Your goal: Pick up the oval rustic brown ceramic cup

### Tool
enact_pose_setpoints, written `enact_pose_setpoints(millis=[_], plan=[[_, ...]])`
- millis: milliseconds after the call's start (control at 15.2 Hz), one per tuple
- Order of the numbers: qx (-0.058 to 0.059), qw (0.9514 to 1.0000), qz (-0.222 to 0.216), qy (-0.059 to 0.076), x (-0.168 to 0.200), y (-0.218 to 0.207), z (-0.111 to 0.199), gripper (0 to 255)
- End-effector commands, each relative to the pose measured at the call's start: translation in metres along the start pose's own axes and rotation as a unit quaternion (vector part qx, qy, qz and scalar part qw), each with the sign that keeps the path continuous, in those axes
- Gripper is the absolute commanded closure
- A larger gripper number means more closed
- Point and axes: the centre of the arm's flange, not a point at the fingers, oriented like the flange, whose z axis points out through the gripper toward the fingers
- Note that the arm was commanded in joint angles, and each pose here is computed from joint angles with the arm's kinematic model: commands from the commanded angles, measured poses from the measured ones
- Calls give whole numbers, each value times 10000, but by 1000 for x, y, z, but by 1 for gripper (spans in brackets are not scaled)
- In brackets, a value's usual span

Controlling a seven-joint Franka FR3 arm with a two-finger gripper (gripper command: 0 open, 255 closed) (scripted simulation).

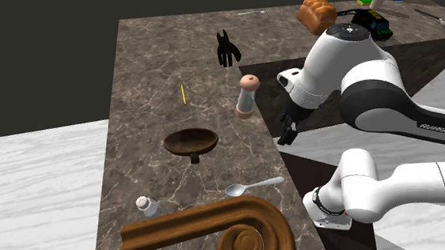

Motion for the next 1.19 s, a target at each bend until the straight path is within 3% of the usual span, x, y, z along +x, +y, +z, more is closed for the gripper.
enact_pose_setpoints(millis=[0,1122], plan=[[0,10000,0,0,0,0,0,0],[-286,9978,-585,-79,202,-101,40,0]])
